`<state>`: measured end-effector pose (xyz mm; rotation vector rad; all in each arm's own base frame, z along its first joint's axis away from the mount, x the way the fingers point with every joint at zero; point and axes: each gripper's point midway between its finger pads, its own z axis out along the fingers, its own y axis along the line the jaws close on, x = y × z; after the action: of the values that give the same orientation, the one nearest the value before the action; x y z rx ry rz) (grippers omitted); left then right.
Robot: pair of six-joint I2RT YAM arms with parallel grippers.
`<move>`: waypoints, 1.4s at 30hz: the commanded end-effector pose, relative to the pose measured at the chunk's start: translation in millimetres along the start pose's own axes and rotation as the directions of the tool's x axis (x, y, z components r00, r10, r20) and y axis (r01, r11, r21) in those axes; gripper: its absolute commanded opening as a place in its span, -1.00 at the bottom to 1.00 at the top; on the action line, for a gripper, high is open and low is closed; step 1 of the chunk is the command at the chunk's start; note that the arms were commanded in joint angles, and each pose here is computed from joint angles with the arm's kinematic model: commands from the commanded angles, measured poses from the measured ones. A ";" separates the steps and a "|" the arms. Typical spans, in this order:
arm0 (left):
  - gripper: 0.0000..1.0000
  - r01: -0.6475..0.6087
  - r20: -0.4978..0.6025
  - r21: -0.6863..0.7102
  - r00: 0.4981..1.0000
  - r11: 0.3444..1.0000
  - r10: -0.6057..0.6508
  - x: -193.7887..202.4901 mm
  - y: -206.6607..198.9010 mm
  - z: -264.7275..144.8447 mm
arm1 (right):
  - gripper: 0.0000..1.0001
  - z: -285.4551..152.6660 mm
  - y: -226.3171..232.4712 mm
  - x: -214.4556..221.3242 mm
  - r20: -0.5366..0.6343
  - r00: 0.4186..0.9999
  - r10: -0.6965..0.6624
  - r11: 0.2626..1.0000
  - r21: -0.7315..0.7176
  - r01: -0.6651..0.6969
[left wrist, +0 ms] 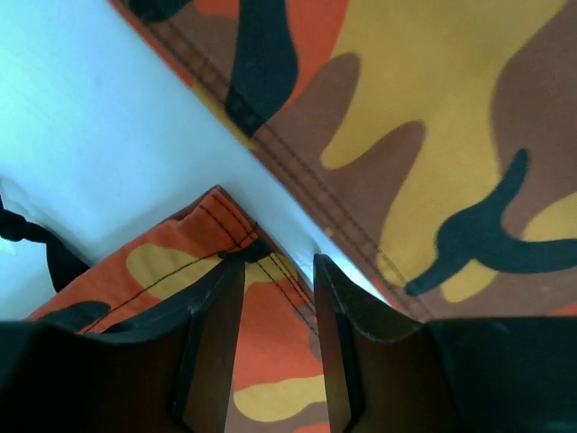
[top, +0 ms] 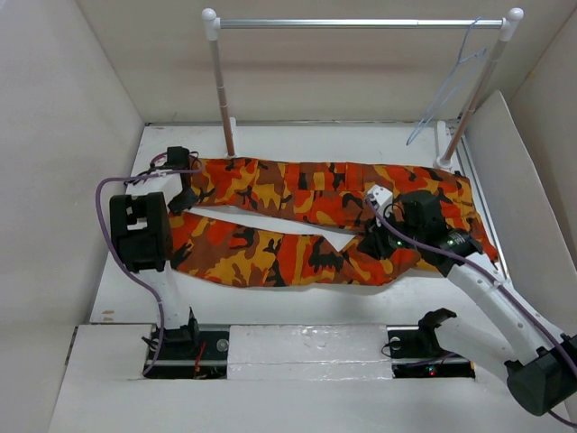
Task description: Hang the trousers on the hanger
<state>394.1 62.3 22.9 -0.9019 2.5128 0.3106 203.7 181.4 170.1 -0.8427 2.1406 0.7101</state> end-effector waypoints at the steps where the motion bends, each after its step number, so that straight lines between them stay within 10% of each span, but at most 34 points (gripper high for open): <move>1: -0.33 -0.012 -0.010 -0.042 1.000 0.999 0.012 -2.3 5.6 3.1 | -0.43 -11.6 -2.5 -27.4 0.078 0.995 -0.061 0.998 0.021 0.059; 4: -0.32 -0.023 -0.028 -0.054 0.999 0.998 0.022 0.2 4.2 11.5 | -0.43 -12.6 -3.9 -29.5 0.078 0.995 -0.061 0.998 0.019 0.060; 7: -1.00 -0.035 -0.046 -0.053 0.998 0.998 0.033 1.9 4.0 10.5 | -0.44 -15.0 -7.8 -30.4 0.082 0.995 -0.054 0.998 0.038 0.051; 11: -1.00 -0.010 0.017 0.064 1.000 0.998 0.009 -20.0 -7.4 -29.6 | -0.44 -26.0 -28.3 -33.1 0.090 0.995 -0.039 0.993 0.114 0.029; 22: -1.00 0.091 0.319 0.460 0.911 0.883 -0.260 -111.5 -1.1 -259.9 | -0.44 -46.7 -68.7 -30.9 0.098 0.994 0.047 0.962 0.265 -0.071; 26: -1.00 0.126 0.417 0.618 0.784 0.776 -0.460 -135.0 32.8 -345.2 | -0.45 -49.0 -67.0 -20.9 0.113 0.991 0.074 0.957 0.272 -0.102; 30: -1.00 0.167 0.412 0.629 0.757 0.759 -0.508 -124.5 46.8 -354.7 | -0.45 -45.6 -64.7 -15.3 0.110 0.990 0.083 0.960 0.257 -0.109; 39: -1.00 0.479 0.411 0.350 0.694 0.805 -0.591 -23.9 114.8 -216.1 | -0.45 -44.7 -74.8 14.6 0.089 0.991 0.100 0.934 0.335 -0.125; 42: -1.00 0.525 0.343 0.406 0.671 0.748 -0.657 1.6 107.2 -191.5 | -0.95 -40.3 -70.4 11.0 0.107 0.990 0.094 0.946 0.300 -0.122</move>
<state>257.9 74.2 185.1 -1.2152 1.8196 0.0595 225.1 102.0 159.1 -0.5329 2.2157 0.4341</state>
